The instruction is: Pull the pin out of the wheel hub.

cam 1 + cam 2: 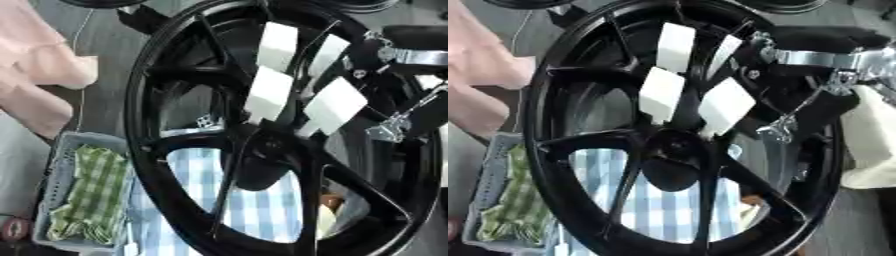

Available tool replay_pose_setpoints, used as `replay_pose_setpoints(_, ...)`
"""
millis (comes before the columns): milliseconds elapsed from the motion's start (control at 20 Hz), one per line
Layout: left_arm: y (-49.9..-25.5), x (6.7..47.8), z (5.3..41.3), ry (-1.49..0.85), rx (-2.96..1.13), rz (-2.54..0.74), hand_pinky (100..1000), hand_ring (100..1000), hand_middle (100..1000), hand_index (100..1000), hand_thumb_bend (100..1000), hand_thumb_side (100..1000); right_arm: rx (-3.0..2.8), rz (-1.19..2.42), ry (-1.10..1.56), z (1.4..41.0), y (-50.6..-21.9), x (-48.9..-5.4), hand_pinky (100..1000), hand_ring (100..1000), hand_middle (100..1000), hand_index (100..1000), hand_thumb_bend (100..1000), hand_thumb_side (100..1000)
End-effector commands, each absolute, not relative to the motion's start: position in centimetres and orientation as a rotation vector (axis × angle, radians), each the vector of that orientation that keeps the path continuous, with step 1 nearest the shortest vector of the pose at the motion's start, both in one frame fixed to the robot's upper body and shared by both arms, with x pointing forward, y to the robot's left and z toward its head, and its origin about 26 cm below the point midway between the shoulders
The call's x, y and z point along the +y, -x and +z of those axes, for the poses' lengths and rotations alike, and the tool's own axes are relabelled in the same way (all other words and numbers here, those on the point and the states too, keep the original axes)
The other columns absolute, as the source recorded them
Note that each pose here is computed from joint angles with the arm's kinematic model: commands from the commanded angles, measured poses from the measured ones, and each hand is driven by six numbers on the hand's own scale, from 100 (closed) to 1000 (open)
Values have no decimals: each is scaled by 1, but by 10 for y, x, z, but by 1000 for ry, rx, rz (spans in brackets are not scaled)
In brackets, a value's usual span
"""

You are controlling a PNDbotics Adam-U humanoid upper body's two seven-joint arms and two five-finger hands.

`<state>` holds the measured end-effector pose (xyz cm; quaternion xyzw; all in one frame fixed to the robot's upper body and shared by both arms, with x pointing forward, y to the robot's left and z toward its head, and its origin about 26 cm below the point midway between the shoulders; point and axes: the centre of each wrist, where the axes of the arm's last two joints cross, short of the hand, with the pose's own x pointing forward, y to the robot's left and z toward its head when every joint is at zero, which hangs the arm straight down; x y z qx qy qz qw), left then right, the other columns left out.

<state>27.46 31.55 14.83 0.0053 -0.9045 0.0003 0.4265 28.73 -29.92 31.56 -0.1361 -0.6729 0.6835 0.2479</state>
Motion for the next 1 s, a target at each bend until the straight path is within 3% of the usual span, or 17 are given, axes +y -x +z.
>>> replay_pose_setpoints(50, -272, 317, 155, -21, -2283, -15, 868, 704, 663, 789, 174, 792, -1845, 1874, 412, 332, -284, -303, 114, 116, 412, 507, 100, 100)
replay_pose_setpoints(1000, -269, 321, 151, -39, -2260, -12, 869, 704, 666, 789, 173, 784, -1910, 1824, 368, 361, -273, -317, 119, 117, 408, 497, 100, 100)
